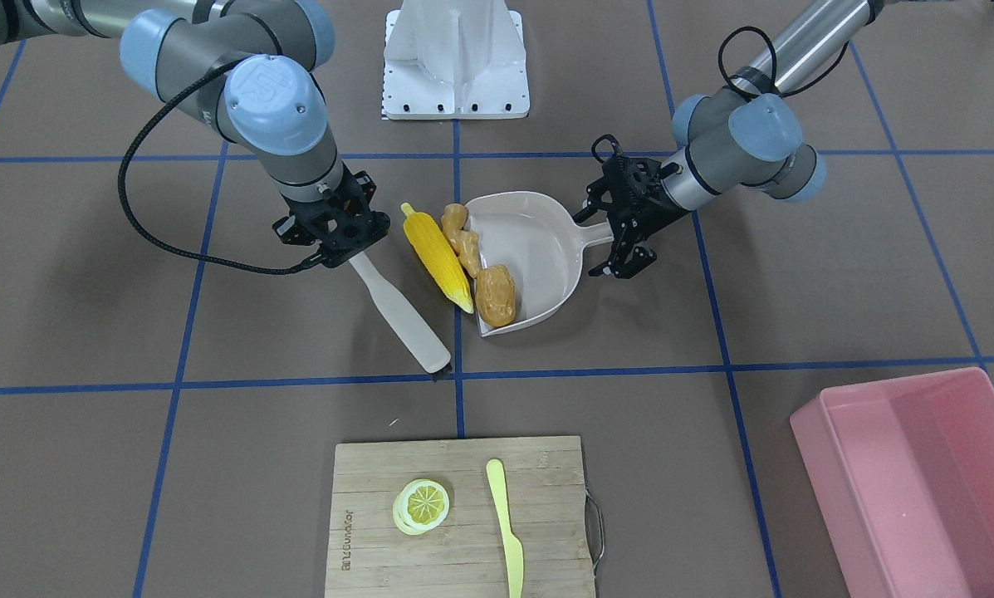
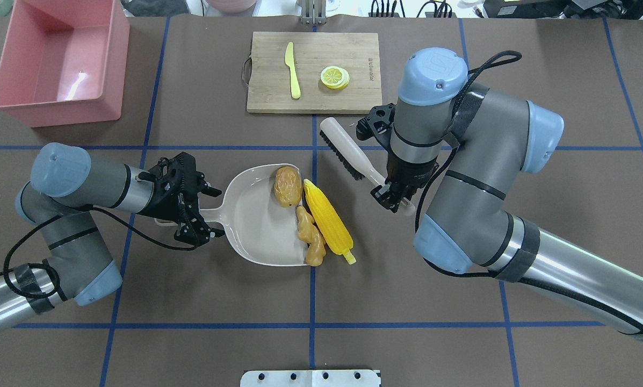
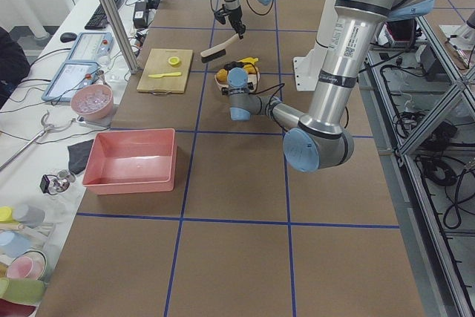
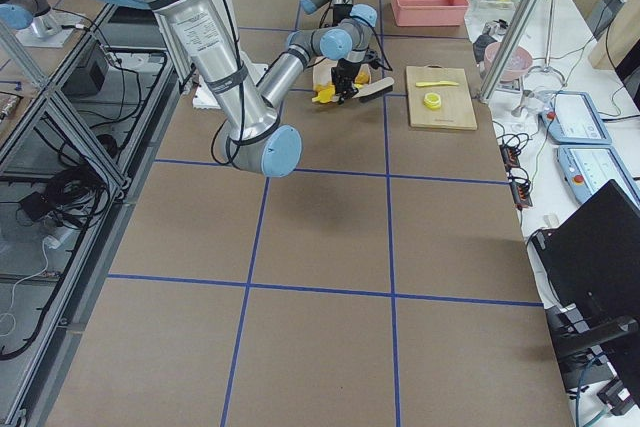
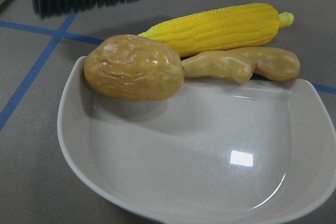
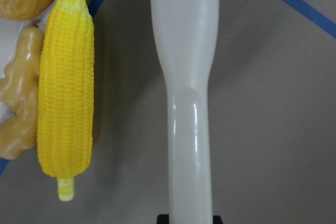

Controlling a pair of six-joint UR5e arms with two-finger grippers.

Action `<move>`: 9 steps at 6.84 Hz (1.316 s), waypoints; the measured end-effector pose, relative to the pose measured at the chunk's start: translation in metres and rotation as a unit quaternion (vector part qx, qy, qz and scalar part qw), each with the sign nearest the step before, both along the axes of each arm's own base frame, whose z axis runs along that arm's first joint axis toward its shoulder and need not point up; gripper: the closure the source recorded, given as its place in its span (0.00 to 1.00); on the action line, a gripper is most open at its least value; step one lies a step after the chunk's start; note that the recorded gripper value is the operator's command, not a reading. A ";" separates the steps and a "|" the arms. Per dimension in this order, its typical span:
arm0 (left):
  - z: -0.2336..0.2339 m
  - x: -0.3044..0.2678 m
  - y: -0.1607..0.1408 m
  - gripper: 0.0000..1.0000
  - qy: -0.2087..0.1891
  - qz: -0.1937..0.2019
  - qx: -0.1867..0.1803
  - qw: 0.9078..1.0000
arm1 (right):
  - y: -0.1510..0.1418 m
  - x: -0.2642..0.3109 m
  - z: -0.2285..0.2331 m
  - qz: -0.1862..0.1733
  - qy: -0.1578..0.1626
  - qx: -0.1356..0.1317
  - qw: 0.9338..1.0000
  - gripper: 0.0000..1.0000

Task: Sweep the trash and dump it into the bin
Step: 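Raise the brush and reposition it behind the corn with the right gripper, then sweep the items farther into the dustpan with the brush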

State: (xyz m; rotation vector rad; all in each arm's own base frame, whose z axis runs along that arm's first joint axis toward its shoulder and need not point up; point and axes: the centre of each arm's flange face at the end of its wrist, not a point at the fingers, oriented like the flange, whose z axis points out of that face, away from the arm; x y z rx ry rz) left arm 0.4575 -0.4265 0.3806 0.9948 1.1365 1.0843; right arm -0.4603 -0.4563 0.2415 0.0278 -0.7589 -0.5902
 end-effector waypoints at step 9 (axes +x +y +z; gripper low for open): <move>0.004 0.001 0.000 0.02 -0.003 0.001 -0.001 1.000 | 0.113 -0.018 -0.015 0.133 0.048 -0.291 0.946 1.00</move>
